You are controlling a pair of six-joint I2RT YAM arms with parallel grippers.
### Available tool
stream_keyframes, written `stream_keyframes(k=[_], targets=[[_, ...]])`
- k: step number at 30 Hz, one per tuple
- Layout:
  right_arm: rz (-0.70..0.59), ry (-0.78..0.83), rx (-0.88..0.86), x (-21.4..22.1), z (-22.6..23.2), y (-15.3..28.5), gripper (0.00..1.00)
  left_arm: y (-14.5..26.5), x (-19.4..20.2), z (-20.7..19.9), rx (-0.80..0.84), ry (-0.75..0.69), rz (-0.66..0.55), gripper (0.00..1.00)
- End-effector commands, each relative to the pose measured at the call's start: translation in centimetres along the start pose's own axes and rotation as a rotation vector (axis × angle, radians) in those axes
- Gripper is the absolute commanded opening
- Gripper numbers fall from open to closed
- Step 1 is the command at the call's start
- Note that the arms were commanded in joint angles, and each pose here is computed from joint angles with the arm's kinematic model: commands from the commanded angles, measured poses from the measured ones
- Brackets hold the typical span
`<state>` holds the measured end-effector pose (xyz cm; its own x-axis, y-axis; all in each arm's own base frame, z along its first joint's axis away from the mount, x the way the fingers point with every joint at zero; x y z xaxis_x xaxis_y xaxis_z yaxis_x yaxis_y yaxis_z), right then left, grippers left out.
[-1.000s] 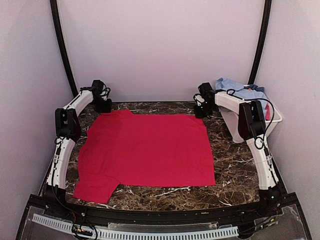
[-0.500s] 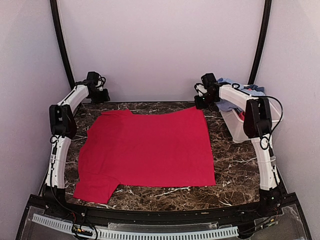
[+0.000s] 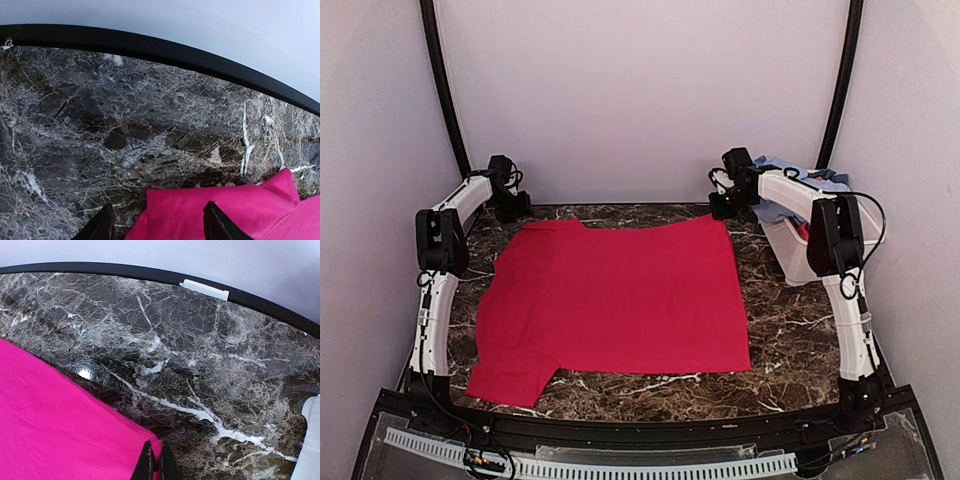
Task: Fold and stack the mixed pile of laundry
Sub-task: Pick up the flattened T-shirt from the center of the board.
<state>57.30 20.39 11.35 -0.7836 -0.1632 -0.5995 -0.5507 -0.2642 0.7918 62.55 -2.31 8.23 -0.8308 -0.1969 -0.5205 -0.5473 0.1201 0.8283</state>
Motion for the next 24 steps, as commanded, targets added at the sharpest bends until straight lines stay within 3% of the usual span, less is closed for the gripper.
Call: stream_keyframes(k=[1, 10, 13, 14, 18, 20, 24], targets=[[-0.037, 0.014, 0.0, -1.0, 0.4, 0.9, 0.0, -0.6, 1.0, -0.7, 0.044, 0.019, 0.045, 0.58], [-0.044, 0.014, 0.007, -1.3, 0.2, 0.9, 0.0, -1.8, 2.4, -1.0, 0.074, 0.061, 0.096, 0.54], [-0.042, 0.014, 0.006, -1.2, 0.2, 0.8, 0.0, -1.8, 2.5, -1.4, 0.09, 0.057, 0.103, 0.41], [-0.04, 0.013, 0.006, -1.1, 0.2, 0.7, 0.0, -1.7, 2.4, -1.6, 0.092, 0.052, 0.101, 0.31], [-0.038, 0.013, 0.004, -1.0, 0.2, 0.7, 0.0, -0.8, 1.4, -2.0, 0.102, 0.047, 0.064, 0.09], [-0.04, 0.015, 0.005, -1.1, 0.2, 0.8, 0.0, -0.2, 0.5, -2.2, 0.107, 0.044, 0.031, 0.02], [-0.048, 0.021, 0.007, -1.4, 0.3, 1.3, 0.0, 1.4, -1.3, -2.6, 0.11, 0.025, -0.033, 0.0]])
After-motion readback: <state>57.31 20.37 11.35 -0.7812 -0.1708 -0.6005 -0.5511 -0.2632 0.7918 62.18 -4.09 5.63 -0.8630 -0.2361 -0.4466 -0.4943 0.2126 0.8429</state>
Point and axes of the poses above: each gripper's point midway between its finger pads, its own y axis back along the fingers, its own z axis along the line the jaws close on, x = y × z, the point moved 2 cm from there along y, back along the fingers, and after that the axes turned 3 degrees about -y, right-handed, at the moved point
